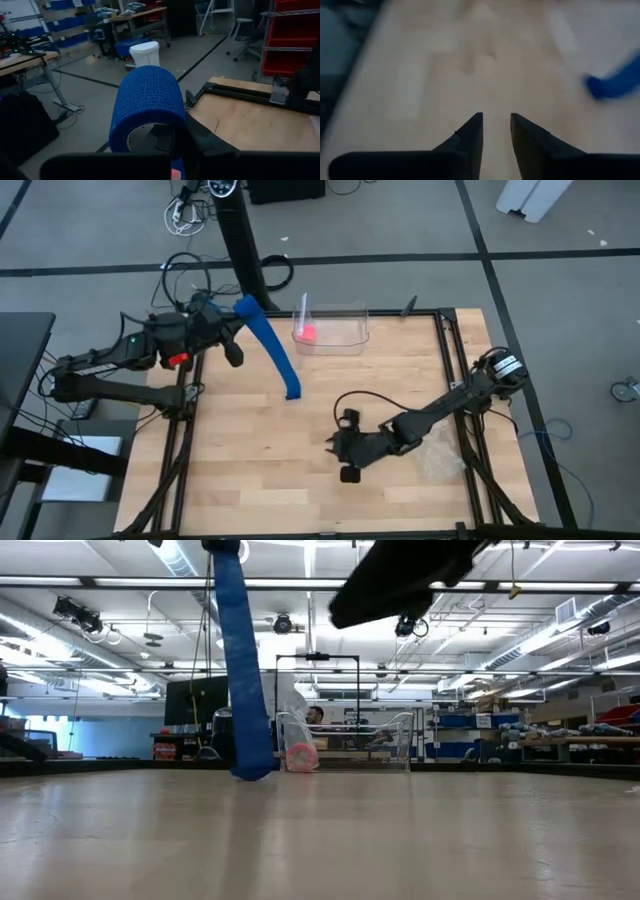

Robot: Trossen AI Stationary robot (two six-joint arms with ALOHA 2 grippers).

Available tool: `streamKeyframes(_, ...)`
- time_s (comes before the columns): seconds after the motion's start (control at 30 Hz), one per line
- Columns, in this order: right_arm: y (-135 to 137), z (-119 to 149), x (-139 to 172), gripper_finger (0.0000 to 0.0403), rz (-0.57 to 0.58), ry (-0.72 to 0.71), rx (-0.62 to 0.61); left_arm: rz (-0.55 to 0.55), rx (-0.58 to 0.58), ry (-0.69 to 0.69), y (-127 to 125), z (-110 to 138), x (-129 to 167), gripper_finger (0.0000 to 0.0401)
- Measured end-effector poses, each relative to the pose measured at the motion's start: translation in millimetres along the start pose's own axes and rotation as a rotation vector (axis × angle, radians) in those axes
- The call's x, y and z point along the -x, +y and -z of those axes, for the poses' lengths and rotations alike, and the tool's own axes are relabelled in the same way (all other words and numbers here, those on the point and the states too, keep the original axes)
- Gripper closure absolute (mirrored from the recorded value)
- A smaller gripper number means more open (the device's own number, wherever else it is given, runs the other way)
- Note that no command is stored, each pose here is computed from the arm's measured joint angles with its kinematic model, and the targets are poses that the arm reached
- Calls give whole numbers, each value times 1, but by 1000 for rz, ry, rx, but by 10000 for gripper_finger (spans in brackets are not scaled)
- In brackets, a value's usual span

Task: Roll bandage
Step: Roll the blue bandage

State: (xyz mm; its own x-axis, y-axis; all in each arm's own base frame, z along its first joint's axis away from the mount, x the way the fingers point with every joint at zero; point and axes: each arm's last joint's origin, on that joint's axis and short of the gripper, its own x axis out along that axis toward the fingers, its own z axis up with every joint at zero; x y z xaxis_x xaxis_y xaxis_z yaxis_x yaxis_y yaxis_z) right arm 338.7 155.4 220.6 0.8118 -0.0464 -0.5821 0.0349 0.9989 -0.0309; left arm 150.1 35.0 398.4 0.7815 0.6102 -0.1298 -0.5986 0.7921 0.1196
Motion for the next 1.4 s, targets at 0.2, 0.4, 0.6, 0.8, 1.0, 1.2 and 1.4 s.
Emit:
streamKeyframes(0.2, -33, 13, -21, 335, -26, -114, 134, 43, -20, 29, -5, 1, -6, 382)
streamKeyframes(0.4, -72, 7, -33, 315, 1, -99, 124, 134, -28, 43, -16, 1, -20, 382)
streamKeyframes(0.6, -78, 6, -35, 275, -18, -99, 127, 193, -38, -2, -25, -29, -23, 382)
streamKeyframes(0.8, -77, 4, -34, 272, -20, -121, 121, 246, -33, -45, -34, -65, -20, 382)
streamKeyframes(1.0, -73, 4, -33, 279, 55, -126, 135, 309, -47, -43, -50, -88, -20, 382)
streamKeyframes(1.2, -67, 10, -31, 278, 97, -81, 209, 334, -68, -58, -61, -105, -16, 382)
streamKeyframes(1.4, -69, 19, -29, 277, 183, 13, 187, 378, -64, -83, -67, -116, -7, 382)
